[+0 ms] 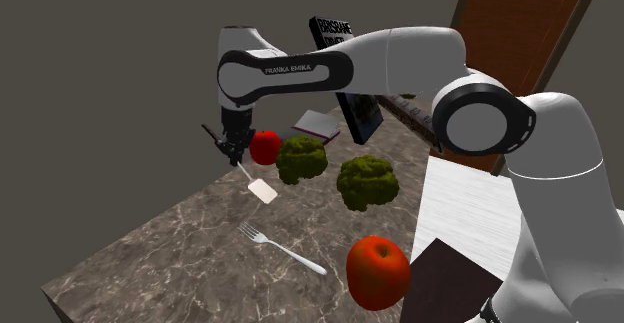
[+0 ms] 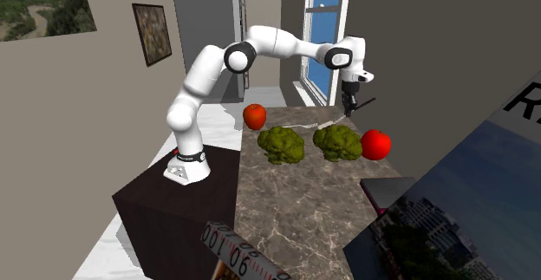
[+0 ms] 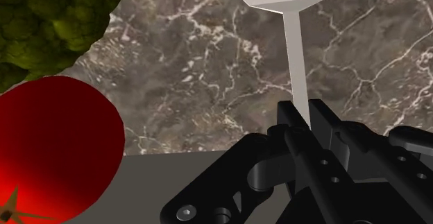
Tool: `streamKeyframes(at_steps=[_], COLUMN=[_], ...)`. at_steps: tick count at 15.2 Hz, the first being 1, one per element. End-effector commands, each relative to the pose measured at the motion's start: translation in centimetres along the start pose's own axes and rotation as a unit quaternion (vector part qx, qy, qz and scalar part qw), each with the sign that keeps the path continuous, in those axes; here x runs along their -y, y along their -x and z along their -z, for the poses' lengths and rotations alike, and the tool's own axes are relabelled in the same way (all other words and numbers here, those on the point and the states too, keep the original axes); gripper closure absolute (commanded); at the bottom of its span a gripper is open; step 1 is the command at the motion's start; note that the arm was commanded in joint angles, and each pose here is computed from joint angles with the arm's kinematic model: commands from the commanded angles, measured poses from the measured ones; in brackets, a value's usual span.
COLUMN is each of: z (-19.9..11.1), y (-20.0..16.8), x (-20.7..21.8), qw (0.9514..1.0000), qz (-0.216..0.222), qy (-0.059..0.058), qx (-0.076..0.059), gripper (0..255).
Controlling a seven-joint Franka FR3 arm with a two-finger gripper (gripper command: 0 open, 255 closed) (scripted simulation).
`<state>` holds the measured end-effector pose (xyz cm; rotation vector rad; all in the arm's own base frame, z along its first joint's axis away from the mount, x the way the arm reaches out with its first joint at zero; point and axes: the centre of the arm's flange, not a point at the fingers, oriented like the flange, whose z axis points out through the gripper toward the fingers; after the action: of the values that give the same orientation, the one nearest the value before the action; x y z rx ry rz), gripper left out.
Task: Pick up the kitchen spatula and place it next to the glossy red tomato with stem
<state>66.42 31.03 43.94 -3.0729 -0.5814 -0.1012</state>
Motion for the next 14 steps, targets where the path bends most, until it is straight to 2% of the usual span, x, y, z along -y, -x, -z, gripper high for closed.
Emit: streamKeyframes(at_steps=[1,14], z=[-1.1,-8.0], y=[0.1,0.5], x=[0.0,0.0], qw=[1.0,1.0], qz=[0.0,0.0], qy=[0.0,0.0], qx=[0.0,0.0], gripper=[255,255])
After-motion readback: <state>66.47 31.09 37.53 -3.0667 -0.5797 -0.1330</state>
